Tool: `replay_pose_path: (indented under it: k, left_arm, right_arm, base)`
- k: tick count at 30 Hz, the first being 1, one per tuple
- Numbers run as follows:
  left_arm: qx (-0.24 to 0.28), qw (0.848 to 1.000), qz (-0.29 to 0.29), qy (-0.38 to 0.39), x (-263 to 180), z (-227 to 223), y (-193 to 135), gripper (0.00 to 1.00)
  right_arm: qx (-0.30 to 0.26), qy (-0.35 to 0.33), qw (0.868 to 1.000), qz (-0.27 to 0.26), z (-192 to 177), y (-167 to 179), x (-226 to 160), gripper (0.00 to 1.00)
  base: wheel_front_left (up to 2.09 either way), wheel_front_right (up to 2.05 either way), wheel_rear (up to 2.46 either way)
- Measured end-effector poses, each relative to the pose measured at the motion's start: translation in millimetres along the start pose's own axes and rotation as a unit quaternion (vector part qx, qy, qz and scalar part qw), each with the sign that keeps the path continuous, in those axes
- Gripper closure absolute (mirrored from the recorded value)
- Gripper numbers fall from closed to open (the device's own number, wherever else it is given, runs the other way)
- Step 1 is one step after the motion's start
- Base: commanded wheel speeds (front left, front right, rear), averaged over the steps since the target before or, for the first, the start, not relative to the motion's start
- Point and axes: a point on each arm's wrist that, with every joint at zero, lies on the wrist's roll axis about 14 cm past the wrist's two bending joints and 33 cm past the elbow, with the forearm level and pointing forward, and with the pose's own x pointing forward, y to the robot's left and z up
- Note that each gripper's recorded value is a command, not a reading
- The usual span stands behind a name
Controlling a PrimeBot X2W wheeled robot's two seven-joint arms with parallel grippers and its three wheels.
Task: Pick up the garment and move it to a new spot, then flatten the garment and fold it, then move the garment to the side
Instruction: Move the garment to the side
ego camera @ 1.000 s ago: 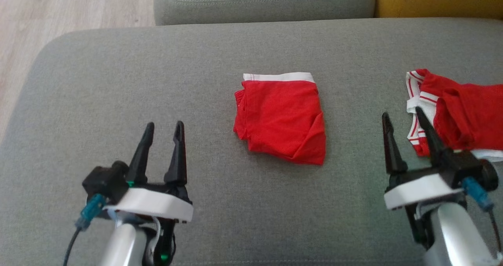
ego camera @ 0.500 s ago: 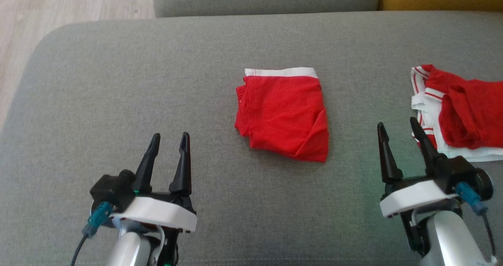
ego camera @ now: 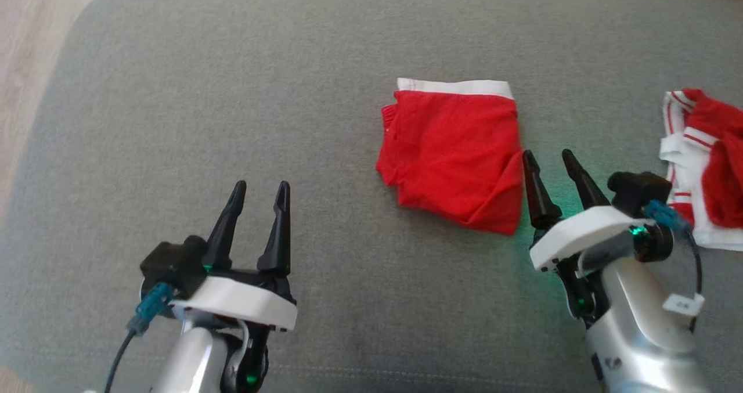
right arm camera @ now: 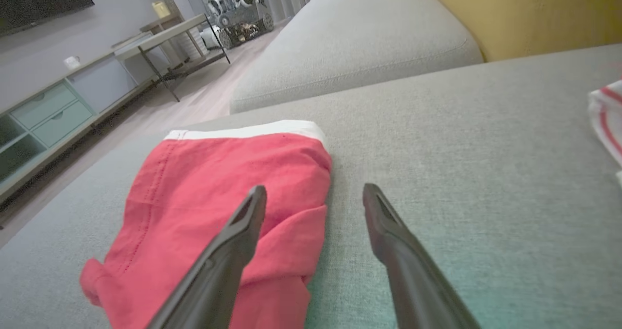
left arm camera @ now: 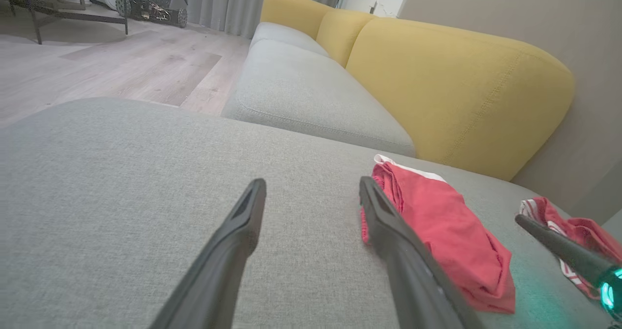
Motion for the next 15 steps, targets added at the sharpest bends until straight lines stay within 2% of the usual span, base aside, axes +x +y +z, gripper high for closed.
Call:
replay_pose_path:
  k: [7, 15]
  left_arm:
    - [0.003, 1.0, 0.01, 0.002, -1, -1, 8, 0.0]
    - [0.004, 1.0, 0.017, 0.005, -2, -2, 13, 0.0]
  right_arm:
    - [0.014, 0.059, 0.998, 0.008, -31, 6, 20, 0.0]
    - [0.012, 0.087, 0.996, 0.017, -44, 13, 31, 0.0]
  base:
    - [0.0, 0.0, 0.0]
    - [0.0, 0.0, 0.0]
